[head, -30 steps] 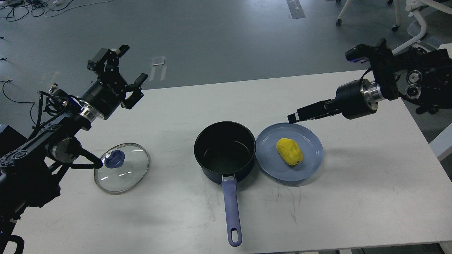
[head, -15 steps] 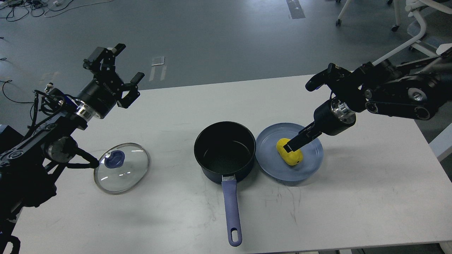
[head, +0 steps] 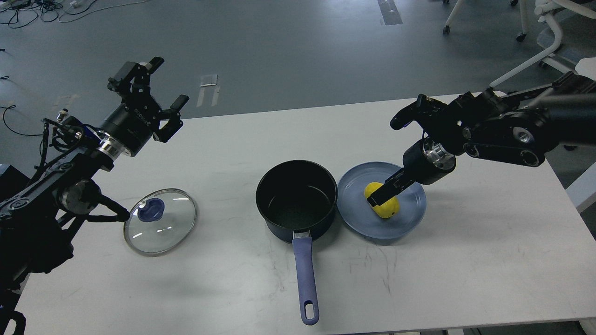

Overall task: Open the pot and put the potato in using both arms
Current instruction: 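Close the right gripper around the yellow potato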

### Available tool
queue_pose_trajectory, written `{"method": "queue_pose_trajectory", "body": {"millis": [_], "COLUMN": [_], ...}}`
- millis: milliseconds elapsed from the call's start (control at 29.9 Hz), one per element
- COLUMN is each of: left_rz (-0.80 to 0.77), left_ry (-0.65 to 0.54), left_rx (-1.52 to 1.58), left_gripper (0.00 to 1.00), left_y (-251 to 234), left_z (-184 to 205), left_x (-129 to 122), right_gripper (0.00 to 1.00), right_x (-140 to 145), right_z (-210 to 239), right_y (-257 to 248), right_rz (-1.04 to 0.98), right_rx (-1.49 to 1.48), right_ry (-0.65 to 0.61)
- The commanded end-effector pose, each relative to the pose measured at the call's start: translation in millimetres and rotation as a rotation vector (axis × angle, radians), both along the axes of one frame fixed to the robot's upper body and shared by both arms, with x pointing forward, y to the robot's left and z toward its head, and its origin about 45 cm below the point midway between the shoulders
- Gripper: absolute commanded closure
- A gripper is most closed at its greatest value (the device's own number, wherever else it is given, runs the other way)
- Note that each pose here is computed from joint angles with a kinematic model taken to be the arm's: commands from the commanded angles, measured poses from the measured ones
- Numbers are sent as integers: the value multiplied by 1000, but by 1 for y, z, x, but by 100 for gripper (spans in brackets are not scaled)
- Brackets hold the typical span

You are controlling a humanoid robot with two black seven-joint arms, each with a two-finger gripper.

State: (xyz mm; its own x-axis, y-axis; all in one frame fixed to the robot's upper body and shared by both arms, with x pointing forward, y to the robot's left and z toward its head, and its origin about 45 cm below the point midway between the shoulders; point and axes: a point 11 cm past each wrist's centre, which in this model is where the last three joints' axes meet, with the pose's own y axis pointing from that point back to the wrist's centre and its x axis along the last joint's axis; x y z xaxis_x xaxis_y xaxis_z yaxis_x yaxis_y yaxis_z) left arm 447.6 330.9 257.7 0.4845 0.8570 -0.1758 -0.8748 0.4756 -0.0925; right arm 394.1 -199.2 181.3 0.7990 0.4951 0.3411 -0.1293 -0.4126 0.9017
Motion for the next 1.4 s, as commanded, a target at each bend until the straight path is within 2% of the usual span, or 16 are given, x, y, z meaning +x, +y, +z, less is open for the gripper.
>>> {"method": "queue_pose_trajectory", "body": {"millis": [0, 568, 1003, 1103, 1136, 1270, 1337, 1370], "left_rz": [1, 4, 9, 9, 11, 10, 10, 11], "left_ry": [1, 1, -3, -5, -4, -5, -5, -5], "left_rx": [-3, -10, -18, -19, -18, -19, -19, -18], "left_gripper": [2, 2, 2, 2, 2, 2, 2, 2], "left_y": [0, 1, 2, 2, 2, 2, 2, 2], "left_z": [0, 0, 1, 2, 1, 1, 1, 1], "left_x": [0, 0, 0, 0, 0, 0, 0, 0], "right_gripper": [0, 0, 9, 27, 40, 56, 60, 69], "right_x": [0, -5, -2, -2, -2, -4, -5, -3], "right_z": [-8, -26, -25, -25, -24, -25, -24, -19], "right_y": [3, 0, 0, -1, -1, 0, 0, 1], "right_rz": [-1, -20, -23, -24, -24, -20, -17, -12], "right_rx": [-4, -11, -15, -14, -11, -1, 7, 18], "right_ry": [5, 27, 19, 18, 20, 30, 34, 32]}}
